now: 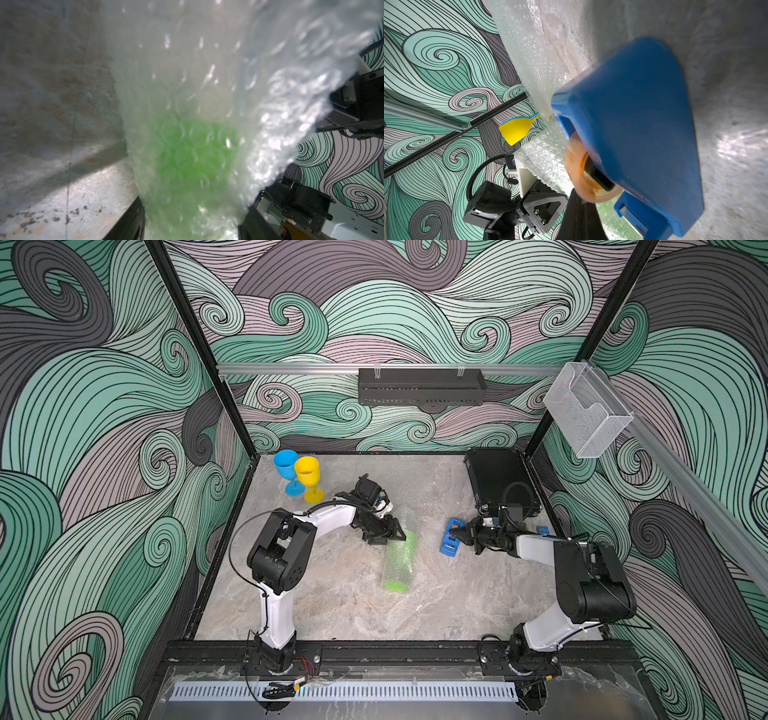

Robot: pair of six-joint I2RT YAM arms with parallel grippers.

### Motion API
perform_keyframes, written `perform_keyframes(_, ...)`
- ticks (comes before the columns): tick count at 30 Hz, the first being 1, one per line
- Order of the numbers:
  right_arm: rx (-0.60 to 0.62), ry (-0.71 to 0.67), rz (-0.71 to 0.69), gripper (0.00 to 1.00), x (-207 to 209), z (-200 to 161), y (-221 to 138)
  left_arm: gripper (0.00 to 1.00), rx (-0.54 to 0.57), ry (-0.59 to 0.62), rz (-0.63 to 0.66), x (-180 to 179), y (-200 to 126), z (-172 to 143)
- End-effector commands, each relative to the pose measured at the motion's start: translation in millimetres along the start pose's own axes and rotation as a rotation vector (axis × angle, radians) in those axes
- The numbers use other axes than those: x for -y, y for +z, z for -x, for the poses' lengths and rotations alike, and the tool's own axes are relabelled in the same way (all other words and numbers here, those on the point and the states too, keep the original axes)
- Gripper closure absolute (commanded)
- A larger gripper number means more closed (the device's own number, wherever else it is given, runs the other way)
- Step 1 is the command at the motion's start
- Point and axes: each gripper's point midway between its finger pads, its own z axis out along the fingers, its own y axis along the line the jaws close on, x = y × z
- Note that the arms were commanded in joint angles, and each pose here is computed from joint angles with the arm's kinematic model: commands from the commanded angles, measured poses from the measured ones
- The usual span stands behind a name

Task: Wrap wine glasses in bubble wrap
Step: Pull the tape from the tape cutter.

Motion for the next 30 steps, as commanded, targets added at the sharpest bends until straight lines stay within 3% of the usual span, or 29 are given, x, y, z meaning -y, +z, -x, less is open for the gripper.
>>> perform_keyframes(1,0.007,-0.023,0.076,1.00,-29.1,5.0,-4.2,0.37,-0.109,-0.071,0.165,-43.4,21.5,-35.5)
perform_keyframes(11,0.000,-0.001,0.067,1.00,-29.5,6.6,-4.6,0.37,-0.107,-0.067,0.161,-40.6,21.9,-33.0)
perform_keyframes(19,0.019,-0.031,0.120,1.00,-55.9,2.1,-16.8,0.37,-0.104,-0.067,0.160,-39.8,20.2,-33.7)
perform_keyframes(24,0.007,0.005,0.061,1.00,-25.5,14.0,-0.2,0.37,-0.106,-0.067,0.163,-40.5,21.5,-33.4)
perform_keyframes(30,0.013,0.032,0.101,1.00,-37.4,13.5,-2.9,0.37,-0.106,-0.069,0.159,-39.0,21.7,-33.1)
